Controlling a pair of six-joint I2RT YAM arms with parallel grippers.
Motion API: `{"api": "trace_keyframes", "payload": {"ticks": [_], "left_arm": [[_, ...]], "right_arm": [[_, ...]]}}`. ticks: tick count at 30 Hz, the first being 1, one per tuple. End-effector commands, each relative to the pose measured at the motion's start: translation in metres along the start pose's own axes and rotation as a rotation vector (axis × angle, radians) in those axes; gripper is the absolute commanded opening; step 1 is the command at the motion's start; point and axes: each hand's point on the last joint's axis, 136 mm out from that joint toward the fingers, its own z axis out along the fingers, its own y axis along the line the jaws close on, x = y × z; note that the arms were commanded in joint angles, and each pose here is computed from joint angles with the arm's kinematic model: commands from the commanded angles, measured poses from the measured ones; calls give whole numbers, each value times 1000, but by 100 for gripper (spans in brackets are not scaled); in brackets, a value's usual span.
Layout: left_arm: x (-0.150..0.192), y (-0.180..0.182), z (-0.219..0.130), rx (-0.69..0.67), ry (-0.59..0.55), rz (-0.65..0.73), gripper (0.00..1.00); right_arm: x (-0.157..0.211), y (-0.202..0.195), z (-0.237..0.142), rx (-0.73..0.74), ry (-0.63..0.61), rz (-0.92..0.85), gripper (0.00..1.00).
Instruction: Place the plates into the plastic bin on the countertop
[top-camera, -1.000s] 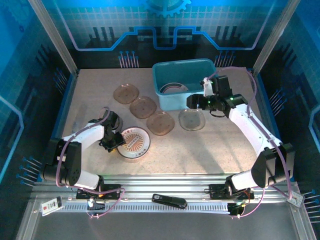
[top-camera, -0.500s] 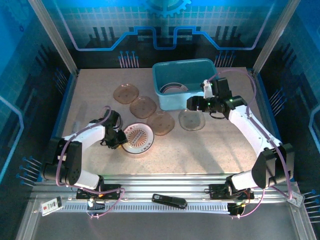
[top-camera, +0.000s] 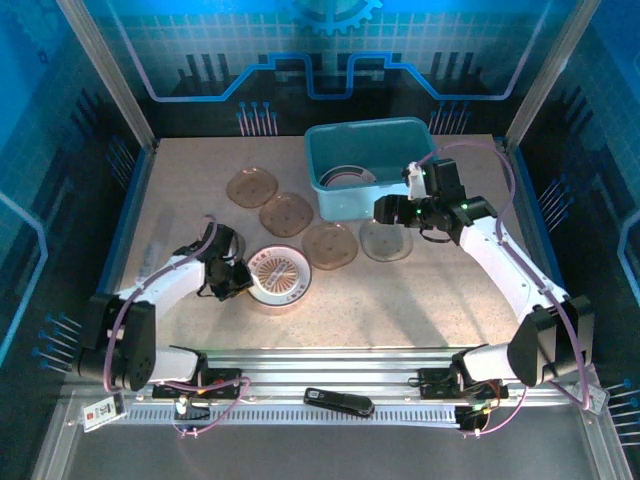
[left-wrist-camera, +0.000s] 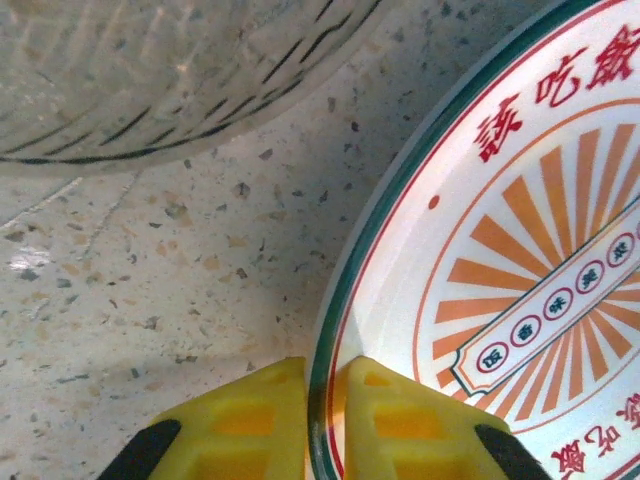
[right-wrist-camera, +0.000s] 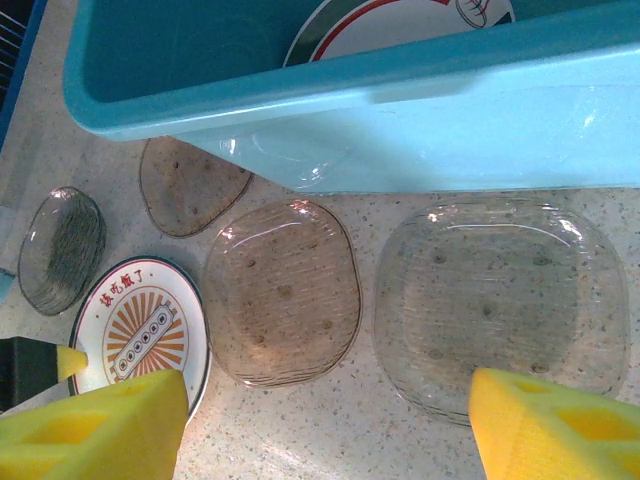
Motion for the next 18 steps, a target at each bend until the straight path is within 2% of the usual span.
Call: {"api": "trace_keyframes", "payload": {"ticks": [1,9,18], "left_arm": [[9,13,-8,-44,-16,-8,9],[-3,-4,-42,56,-145,17,0],[-13,-24,-73,127,-216,58,0]], "right_arm": [[0,9,-7,-10,-17,-10,75],[2,14,-8,-17,-14,-8,75],[4,17,-13,-20,-20,-13,75]]}}
